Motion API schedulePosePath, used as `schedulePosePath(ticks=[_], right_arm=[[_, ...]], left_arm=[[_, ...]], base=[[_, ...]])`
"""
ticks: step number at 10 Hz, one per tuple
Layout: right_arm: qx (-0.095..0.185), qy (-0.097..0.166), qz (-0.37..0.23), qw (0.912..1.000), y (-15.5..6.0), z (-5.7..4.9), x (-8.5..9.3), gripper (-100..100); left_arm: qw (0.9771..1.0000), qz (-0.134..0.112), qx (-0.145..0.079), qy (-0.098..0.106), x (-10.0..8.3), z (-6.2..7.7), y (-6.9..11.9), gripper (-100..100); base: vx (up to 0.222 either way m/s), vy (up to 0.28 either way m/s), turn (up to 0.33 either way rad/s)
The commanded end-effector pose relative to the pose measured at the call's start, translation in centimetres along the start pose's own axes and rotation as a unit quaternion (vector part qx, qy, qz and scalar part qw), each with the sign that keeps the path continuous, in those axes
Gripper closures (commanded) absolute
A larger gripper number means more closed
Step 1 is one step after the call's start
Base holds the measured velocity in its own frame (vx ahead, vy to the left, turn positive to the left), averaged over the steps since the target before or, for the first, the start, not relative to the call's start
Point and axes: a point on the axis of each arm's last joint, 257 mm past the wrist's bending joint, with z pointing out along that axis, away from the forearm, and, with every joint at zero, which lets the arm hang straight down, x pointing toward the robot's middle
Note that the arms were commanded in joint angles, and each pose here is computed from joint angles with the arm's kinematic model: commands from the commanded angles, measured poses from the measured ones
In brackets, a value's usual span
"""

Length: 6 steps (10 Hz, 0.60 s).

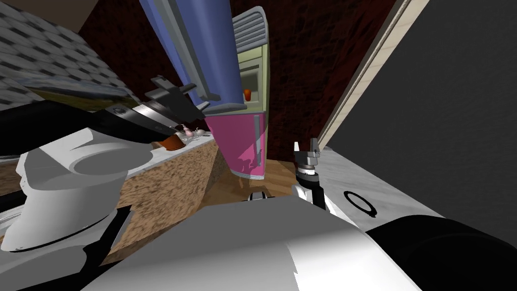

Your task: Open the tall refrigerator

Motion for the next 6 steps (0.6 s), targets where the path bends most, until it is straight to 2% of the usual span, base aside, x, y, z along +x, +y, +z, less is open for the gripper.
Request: schedulePosePath(ticks=[1, 2, 4, 6], right_arm=[[0.0, 0.0, 0.0, 1.0, 0.0, 0.0, 0.0, 0], [0.0, 0.0, 0.0, 1.0, 0.0, 0.0, 0.0, 0], [0.0, 0.0, 0.0, 1.0, 0.0, 0.0, 0.0, 0], [0.0, 0.0, 0.0, 1.0, 0.0, 0.0, 0.0, 0]], left_arm=[[0.9998, -0.007, 0.019, -0.006, -1.0, -0.5, -1.9, 100], [0.9998, -0.007, 0.019, -0.006, -1.0, -0.5, -2.0, 100], [0.9995, -0.022, 0.022, 0.007, -0.1, -1.0, -2.7, 100], [0.9995, -0.021, 0.024, 0.005, -0.2, -1.1, -3.0, 100]], base=[[0.01, 0.064, -0.001], [-0.003, 0.013, 0.013], [0.005, 0.142, -0.008], [-0.006, 0.035, 0.0]])
